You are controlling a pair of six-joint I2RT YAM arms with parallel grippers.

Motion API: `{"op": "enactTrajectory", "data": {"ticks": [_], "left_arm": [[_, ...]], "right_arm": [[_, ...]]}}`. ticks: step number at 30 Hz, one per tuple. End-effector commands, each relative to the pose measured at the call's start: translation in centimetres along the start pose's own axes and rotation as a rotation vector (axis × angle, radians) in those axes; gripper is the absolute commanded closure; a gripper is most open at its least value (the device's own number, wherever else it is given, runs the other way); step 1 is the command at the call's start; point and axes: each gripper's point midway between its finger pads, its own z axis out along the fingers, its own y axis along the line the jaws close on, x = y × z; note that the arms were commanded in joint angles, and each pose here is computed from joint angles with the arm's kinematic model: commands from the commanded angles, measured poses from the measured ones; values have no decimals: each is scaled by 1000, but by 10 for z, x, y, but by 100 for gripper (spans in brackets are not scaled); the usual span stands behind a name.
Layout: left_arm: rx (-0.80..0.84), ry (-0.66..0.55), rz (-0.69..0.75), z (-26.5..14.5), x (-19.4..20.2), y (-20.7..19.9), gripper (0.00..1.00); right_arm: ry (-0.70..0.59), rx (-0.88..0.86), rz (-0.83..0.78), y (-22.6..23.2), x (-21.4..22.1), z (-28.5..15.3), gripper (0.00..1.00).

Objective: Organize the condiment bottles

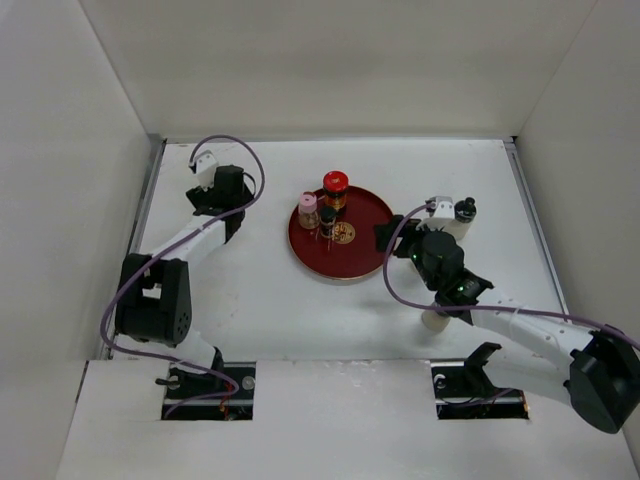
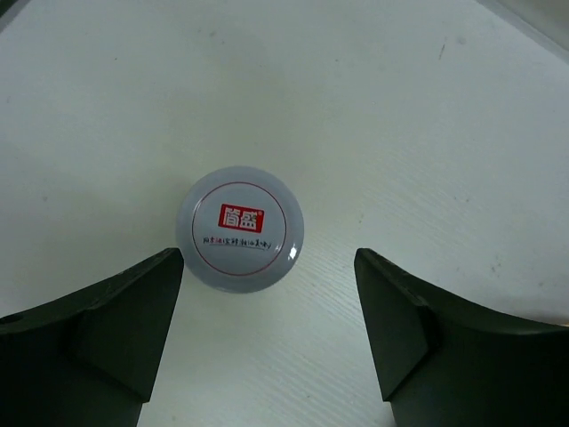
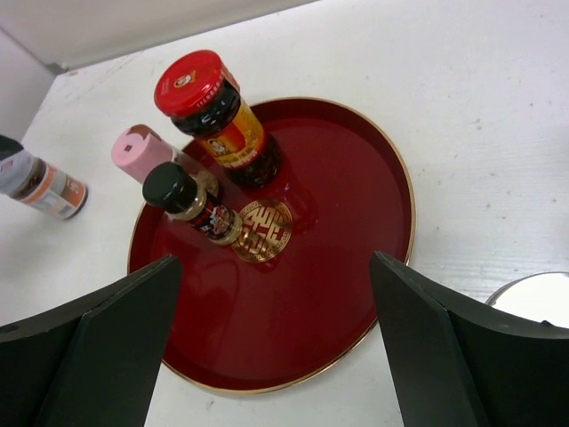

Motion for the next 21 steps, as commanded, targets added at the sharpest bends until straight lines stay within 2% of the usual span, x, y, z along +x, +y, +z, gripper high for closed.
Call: {"op": "enactTrajectory", "data": {"ticks": [1, 7, 10, 13, 17, 21], "left_arm": [[-3, -37, -59, 10, -28, -4, 23], [-52, -26, -57, 25, -18, 9, 24], [-41, -23, -57, 29, -18, 5, 28], [-31, -10, -53, 33, -15, 1, 37], [-28, -7, -57, 33, -11, 2, 55], [7, -54, -82, 10, -26, 1, 67]], "right_arm": [[-53, -67, 35, 23, -23, 0, 7], [-55, -68, 34, 23, -24, 0, 6], [-50, -67, 32, 23, -22, 1, 6], [-48, -68, 32, 24, -22, 1, 6], [-51, -69, 33, 24, -22, 1, 5], [-52, -68, 33, 24, -22, 1, 4]]}}
